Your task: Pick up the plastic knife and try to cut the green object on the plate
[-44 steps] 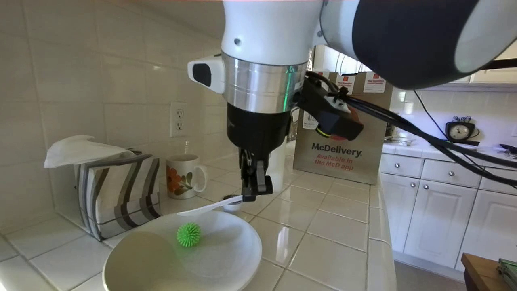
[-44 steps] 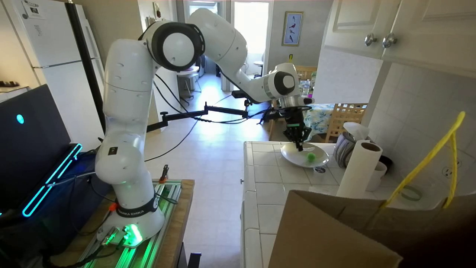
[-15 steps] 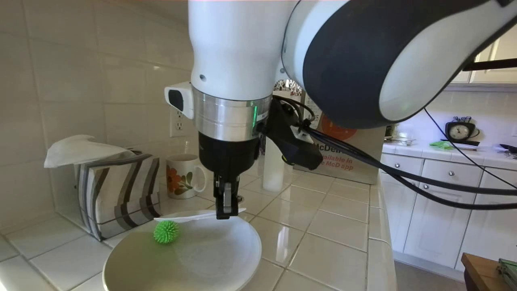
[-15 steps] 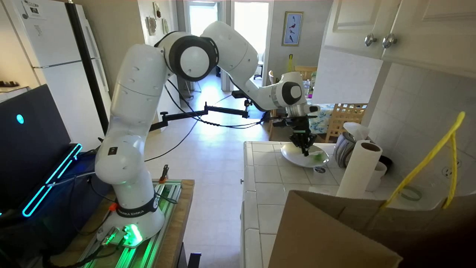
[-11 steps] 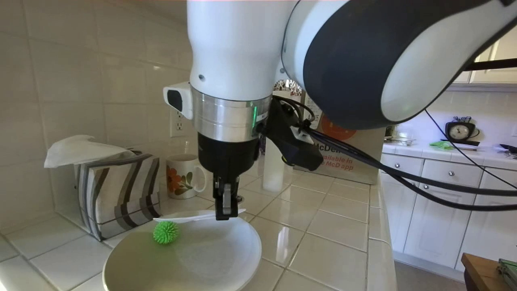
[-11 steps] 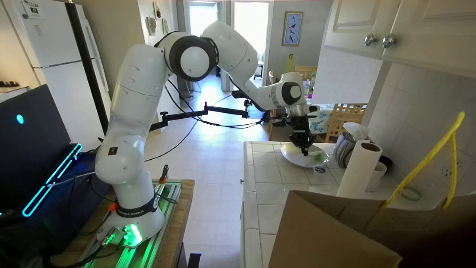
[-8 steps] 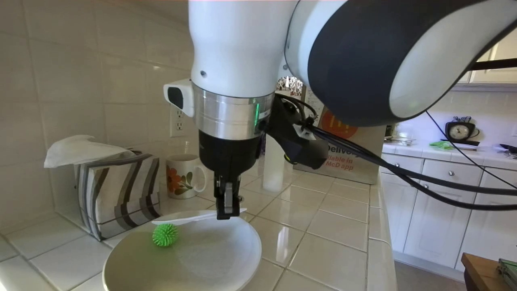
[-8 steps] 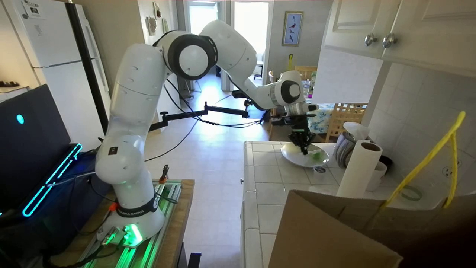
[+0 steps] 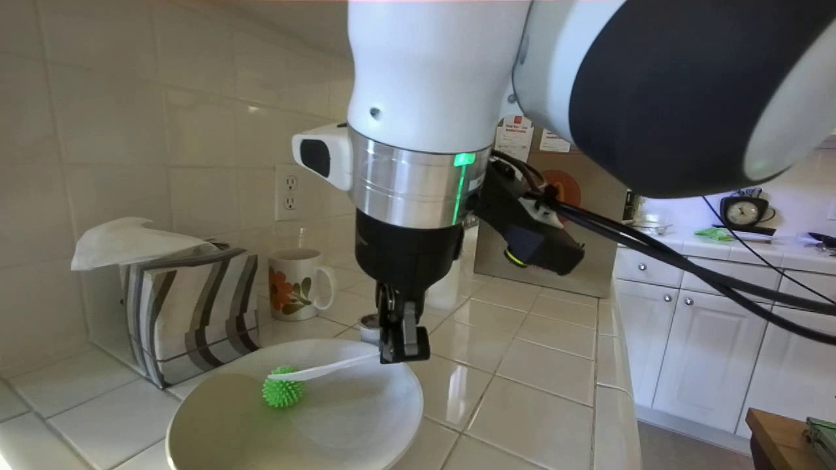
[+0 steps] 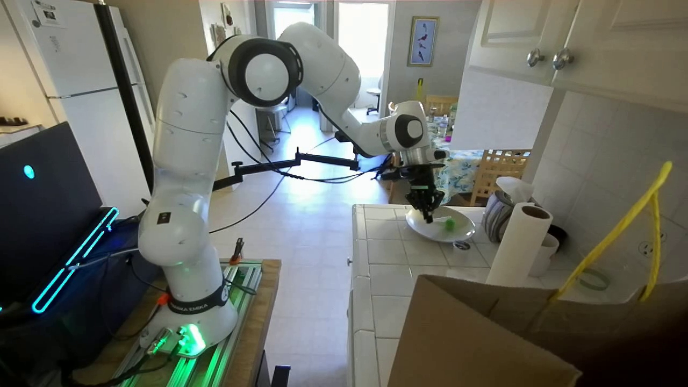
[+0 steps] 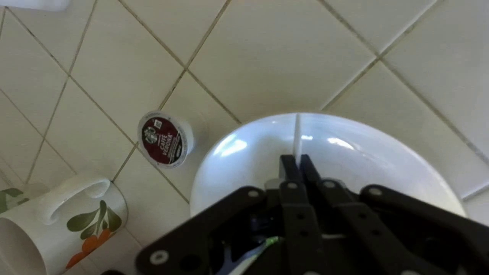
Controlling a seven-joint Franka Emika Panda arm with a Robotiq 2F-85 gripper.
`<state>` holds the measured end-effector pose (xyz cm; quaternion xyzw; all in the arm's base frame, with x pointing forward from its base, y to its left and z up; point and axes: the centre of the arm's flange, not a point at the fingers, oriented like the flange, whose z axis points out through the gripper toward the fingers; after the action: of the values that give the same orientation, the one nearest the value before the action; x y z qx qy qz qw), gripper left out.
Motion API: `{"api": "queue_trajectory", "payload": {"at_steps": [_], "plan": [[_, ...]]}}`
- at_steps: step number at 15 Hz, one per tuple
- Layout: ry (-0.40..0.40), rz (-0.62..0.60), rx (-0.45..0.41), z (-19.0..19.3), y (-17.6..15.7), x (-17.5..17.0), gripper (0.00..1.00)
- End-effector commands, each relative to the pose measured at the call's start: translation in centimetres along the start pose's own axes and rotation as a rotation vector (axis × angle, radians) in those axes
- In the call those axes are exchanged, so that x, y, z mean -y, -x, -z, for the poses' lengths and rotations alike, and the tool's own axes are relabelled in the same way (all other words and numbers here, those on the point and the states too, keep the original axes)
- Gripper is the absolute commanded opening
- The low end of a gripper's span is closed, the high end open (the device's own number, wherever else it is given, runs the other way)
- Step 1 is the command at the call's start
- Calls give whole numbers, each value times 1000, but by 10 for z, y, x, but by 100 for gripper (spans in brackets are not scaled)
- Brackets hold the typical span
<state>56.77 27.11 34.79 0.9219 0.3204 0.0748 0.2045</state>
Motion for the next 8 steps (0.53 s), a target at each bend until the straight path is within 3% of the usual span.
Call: {"api": "queue_trajectory", "payload": {"at_steps": [1,8], "plan": [[-24,-21,35,-5,29,10,1],[-20,-39,76,-14,50,15,1]]}}
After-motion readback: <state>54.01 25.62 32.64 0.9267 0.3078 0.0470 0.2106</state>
